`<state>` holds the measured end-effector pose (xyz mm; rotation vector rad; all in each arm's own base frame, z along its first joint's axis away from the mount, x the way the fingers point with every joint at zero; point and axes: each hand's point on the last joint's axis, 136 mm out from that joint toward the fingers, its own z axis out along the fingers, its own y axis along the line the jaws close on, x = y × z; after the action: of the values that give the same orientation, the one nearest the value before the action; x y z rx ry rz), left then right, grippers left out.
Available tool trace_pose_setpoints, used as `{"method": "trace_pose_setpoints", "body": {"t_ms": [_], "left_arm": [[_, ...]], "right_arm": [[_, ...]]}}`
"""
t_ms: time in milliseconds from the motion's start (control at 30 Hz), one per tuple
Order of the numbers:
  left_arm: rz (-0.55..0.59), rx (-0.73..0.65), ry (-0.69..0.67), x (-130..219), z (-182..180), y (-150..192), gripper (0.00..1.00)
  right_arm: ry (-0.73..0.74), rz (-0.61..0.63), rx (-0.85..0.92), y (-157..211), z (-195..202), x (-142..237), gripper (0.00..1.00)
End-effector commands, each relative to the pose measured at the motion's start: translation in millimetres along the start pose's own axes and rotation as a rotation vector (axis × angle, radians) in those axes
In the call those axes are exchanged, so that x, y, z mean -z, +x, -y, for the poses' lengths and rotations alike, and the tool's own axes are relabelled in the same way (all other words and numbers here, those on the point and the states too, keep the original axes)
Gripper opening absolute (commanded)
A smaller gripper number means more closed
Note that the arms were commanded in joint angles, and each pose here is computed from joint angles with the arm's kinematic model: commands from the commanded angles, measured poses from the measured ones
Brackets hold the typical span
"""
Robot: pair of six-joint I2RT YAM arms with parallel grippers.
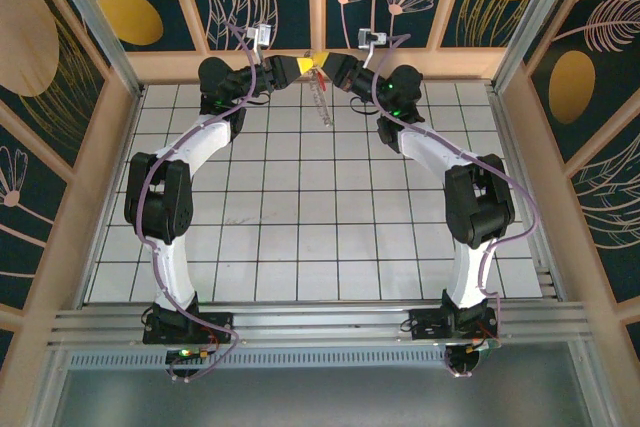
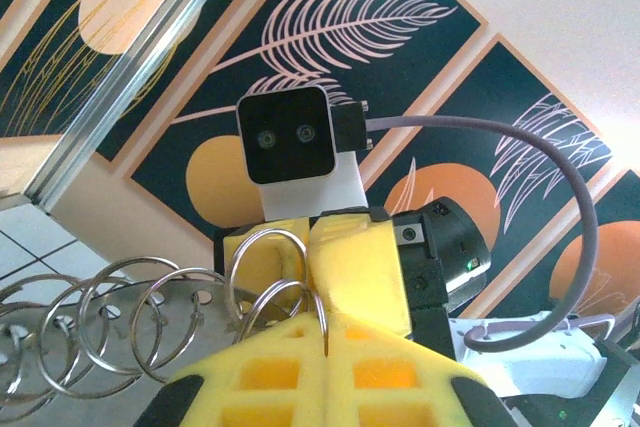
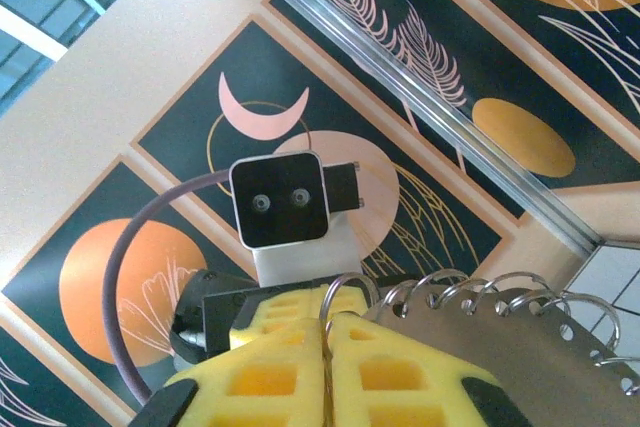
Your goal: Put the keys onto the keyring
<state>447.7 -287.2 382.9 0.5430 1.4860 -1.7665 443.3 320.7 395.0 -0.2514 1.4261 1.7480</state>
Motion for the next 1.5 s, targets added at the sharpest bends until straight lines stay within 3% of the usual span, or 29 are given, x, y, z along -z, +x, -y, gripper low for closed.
{"method": "trace_pose_setpoints", "body": {"t_ms": [0, 133, 267, 367, 433, 733, 1033, 1467], "left_arm": [[0.033, -0.100, 0.037, -2.1, 27.8, -14.5, 0.00], [0.035, -0.105, 0.039, -2.5, 29.2, -16.3, 0.00], [0.027, -0.109, 0.036, -3.5, 31.4, -19.2, 0.13], [0.023, -0.122, 0.021, -3.9, 31.7, -20.5, 0.17], [0.020, -0.129, 0.017, -4.0, 33.1, -20.7, 0.26], [-0.064, -0.181, -0.022, 3.4, 34.4, -25.6, 0.38], [-0.233, -0.178, -0.055, 2.6, 13.1, -7.8, 0.40], [-0.283, -0.116, -0.032, 2.5, -4.0, 9.2, 0.37]], "right_arm": [[-0.041, -0.015, 0.024, 3.7, -16.8, 1.0, 0.00], [-0.030, -0.021, 0.026, 3.0, -12.9, 4.0, 0.00], [-0.015, -0.042, 0.043, 2.0, -9.9, 7.2, 0.00], [-0.010, -0.049, 0.061, 0.0, -10.4, 11.6, 0.00], [-0.002, -0.054, 0.072, -2.0, -10.2, 14.0, 0.00], [0.026, -0.128, 0.100, -3.2, -3.9, 23.8, 0.00], [0.016, -0.204, 0.113, -4.5, -2.0, 29.2, 0.00], [-0.008, -0.228, 0.110, -1.2, -7.8, 21.9, 0.00]]}}
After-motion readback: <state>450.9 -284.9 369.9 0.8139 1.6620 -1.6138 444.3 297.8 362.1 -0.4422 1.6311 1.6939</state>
